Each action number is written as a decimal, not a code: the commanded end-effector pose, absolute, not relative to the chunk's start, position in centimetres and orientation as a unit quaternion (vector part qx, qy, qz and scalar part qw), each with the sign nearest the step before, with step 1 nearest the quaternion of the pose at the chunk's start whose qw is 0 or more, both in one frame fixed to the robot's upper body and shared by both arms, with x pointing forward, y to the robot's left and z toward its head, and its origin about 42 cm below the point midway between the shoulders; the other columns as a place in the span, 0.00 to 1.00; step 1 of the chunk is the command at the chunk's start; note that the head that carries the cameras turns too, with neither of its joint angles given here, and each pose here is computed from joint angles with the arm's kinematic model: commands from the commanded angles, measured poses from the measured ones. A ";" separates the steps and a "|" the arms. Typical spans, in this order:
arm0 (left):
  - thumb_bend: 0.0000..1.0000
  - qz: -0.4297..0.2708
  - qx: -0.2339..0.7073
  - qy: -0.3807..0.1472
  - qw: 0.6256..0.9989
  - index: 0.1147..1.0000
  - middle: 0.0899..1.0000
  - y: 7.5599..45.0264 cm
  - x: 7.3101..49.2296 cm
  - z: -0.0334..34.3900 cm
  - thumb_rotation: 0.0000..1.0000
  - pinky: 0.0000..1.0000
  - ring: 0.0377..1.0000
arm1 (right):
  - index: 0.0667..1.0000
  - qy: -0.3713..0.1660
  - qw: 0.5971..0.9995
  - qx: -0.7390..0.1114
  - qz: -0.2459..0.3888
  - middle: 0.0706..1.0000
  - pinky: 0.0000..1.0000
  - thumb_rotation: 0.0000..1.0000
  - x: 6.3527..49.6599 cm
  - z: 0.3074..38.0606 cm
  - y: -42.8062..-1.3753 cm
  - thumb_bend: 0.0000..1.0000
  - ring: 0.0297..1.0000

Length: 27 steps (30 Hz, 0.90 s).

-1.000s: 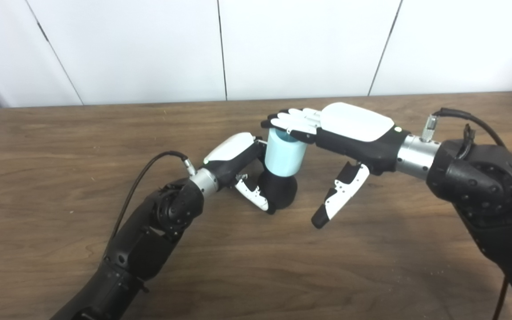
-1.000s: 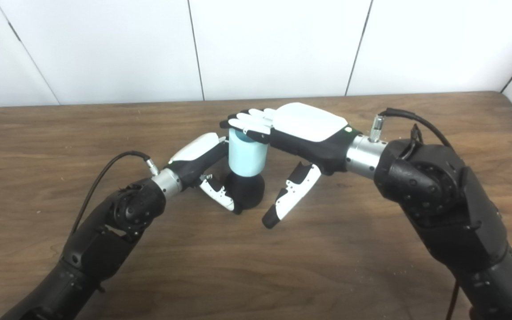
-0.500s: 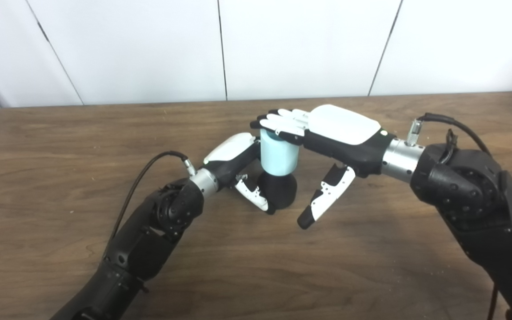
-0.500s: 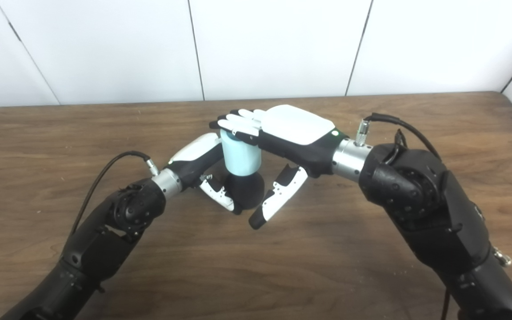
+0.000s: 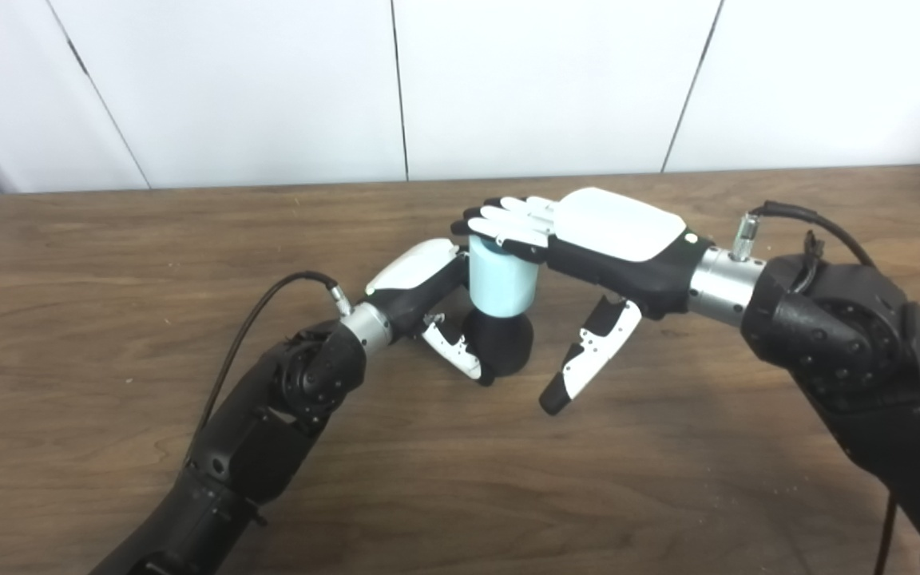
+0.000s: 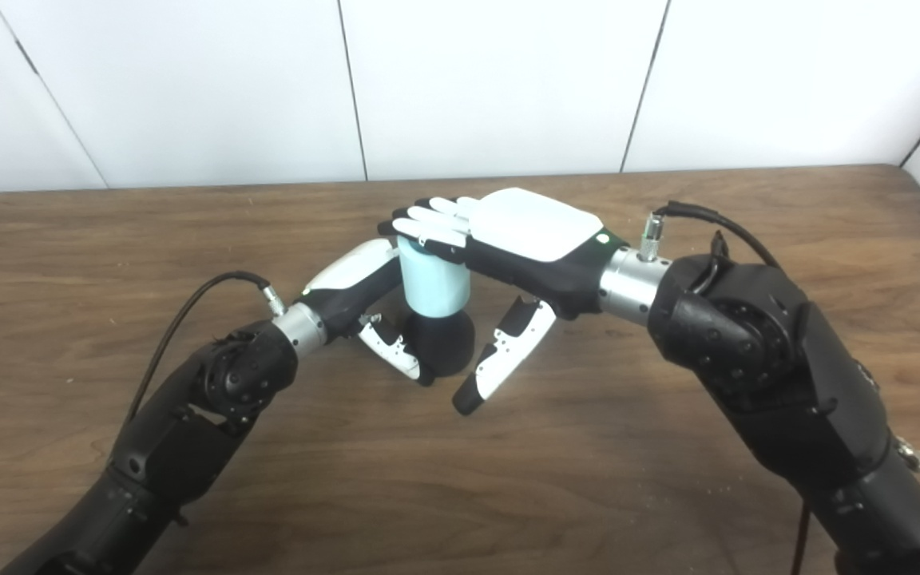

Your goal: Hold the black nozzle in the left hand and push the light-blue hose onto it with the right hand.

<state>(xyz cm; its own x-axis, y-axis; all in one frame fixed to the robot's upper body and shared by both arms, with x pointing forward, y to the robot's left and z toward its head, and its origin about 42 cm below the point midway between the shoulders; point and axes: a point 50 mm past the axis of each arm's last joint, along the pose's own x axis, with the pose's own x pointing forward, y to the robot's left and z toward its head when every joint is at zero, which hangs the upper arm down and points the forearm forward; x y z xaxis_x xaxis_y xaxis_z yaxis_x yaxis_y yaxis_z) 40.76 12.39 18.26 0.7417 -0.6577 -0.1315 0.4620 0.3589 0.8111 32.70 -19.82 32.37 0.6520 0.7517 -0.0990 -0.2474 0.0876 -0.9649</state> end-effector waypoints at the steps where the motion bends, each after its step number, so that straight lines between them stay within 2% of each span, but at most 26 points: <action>1: 0.53 -0.361 0.467 -0.068 0.804 0.42 0.43 13.2 40.7 17.1 0.00 1.00 0.60 | 1.00 -0.199 0.690 -0.593 0.364 1.00 1.00 0.69 32.3 31.9 -20.9 0.87 1.00; 15: 0.53 -0.361 0.465 -0.067 0.805 0.42 0.43 13.1 40.8 17.3 0.00 1.00 0.60 | 1.00 -0.174 0.679 -0.609 0.370 1.00 1.00 0.73 32.0 31.4 -21.6 0.88 1.00; 27: 0.53 -0.360 0.464 -0.069 0.806 0.43 0.42 13.0 40.7 17.3 0.00 1.00 0.60 | 1.00 -0.176 0.663 -0.614 0.391 1.00 1.00 0.73 32.3 30.7 -19.0 0.87 1.00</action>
<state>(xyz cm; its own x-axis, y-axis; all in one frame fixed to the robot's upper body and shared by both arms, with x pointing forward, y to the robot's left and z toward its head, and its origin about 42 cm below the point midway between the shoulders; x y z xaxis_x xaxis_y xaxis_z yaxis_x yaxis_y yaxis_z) 40.85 12.44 18.40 0.7373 -0.6604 -0.1425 0.4704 0.3504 0.8099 32.47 -19.36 32.21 0.6672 0.7337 -0.1284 -0.2119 0.0216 -0.9771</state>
